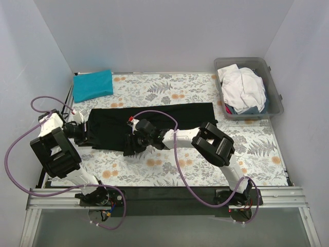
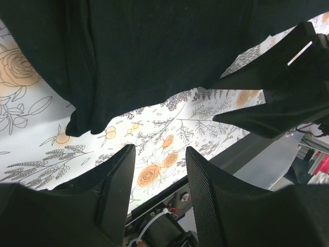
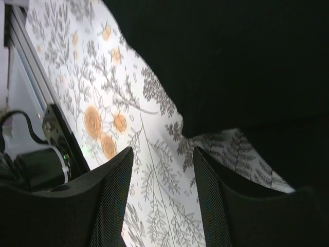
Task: Fold and stack the t-shirts
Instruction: Fold the tshirt
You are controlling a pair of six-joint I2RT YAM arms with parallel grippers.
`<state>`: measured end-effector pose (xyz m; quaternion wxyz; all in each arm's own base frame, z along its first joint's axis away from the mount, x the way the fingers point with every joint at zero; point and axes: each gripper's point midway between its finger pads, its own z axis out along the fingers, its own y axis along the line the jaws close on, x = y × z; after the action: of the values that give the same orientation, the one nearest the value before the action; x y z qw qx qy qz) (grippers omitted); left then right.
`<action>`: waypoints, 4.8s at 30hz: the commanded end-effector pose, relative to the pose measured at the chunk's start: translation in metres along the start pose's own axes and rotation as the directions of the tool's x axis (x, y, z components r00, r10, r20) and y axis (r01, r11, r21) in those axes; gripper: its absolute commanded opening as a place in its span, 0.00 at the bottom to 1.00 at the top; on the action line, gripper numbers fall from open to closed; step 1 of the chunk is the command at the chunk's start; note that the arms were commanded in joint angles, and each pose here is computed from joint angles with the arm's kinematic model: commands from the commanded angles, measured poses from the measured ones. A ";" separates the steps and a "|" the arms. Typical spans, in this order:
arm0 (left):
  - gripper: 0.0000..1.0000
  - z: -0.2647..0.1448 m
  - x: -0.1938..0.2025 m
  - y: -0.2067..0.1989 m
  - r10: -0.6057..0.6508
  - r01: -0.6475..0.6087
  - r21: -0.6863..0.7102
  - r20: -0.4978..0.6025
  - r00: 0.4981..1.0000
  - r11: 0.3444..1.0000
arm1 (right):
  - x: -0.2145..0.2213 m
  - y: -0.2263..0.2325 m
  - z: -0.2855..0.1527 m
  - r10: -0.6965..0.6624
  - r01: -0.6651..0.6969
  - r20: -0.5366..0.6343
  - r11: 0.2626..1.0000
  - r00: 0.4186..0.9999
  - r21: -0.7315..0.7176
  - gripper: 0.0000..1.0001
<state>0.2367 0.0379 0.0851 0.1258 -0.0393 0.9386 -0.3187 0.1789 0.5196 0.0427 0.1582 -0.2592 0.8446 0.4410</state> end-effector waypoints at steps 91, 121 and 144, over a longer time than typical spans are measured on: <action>0.38 -0.009 -0.003 0.007 0.021 -0.020 -0.046 0.028 0.999 0.999 | -0.091 0.043 -0.007 -0.017 0.044 0.181 0.989 0.983 -0.145 0.01; 0.46 0.018 -0.013 0.016 -0.019 0.016 -0.121 -0.026 0.999 0.993 | -0.130 0.045 -0.023 0.010 0.041 0.228 0.975 0.974 -0.217 0.01; 0.32 0.022 -0.015 0.023 -0.060 0.055 -0.145 -0.026 0.998 0.988 | -0.129 0.048 -0.023 0.014 0.041 0.225 0.970 0.974 -0.240 0.01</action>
<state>0.2382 0.0428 0.0457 0.0623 -0.0750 0.9631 -0.2510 0.2558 0.5561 0.1173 0.1975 -0.2193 0.7902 0.5371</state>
